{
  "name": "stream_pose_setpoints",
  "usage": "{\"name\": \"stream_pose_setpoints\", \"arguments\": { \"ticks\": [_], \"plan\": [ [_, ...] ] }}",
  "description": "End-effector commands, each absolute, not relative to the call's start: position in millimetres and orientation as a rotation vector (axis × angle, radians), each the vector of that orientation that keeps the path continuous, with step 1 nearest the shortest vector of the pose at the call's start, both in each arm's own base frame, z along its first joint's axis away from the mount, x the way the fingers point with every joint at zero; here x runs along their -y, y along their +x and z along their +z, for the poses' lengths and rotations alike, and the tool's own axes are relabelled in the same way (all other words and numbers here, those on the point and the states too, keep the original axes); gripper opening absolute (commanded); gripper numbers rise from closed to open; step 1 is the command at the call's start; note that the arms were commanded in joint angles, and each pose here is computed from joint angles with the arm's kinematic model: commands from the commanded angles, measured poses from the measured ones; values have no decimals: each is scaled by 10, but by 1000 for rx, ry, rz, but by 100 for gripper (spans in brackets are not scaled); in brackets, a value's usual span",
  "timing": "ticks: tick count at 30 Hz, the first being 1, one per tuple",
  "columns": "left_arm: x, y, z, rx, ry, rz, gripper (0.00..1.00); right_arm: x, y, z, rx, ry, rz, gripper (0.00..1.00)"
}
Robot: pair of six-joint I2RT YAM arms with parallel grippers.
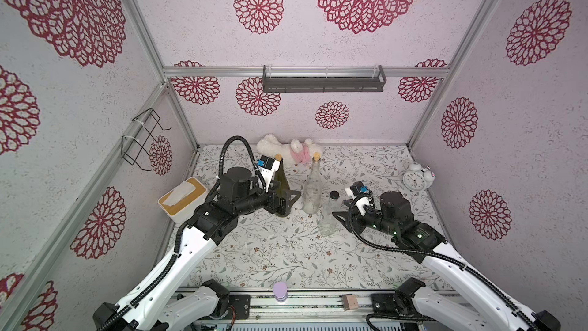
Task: Remove the label from the bottle
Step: Move the bottle to the center of the board, then adjust the bottle at the center of the board.
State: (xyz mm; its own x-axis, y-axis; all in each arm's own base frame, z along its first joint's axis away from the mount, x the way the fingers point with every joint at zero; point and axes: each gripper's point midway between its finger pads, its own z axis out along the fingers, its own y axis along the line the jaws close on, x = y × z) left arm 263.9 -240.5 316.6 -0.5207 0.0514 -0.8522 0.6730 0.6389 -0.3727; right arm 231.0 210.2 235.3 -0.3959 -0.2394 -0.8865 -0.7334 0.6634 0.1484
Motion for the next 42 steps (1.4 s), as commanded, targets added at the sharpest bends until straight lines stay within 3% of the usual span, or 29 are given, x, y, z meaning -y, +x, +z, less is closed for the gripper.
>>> {"name": "stream_pose_setpoints", "arguments": {
  "ticks": [1,17,20,25,27,42],
  "plan": [
    [2594,2568,3317,-1919,663,-935,97,-1945,2238,2297,-2002,-692,705,67],
    [3348,2563,3181,-1877,875,-988,97,-1189,2934,2352,-2105,-152,561,72],
    [3458,2578,3128,-1881,906,-988,99,-1098,3003,2327,-2121,-92,539,82],
    [3590,2613,2995,-1901,931,-980,100,-980,3043,2276,-2147,-41,496,90],
    [3632,2649,2955,-1906,932,-973,99,-962,3045,2256,-2156,-38,506,99],
    [3812,2799,2610,-1991,987,-809,95,-886,3062,2140,-2187,-44,511,96]
  ]
}}
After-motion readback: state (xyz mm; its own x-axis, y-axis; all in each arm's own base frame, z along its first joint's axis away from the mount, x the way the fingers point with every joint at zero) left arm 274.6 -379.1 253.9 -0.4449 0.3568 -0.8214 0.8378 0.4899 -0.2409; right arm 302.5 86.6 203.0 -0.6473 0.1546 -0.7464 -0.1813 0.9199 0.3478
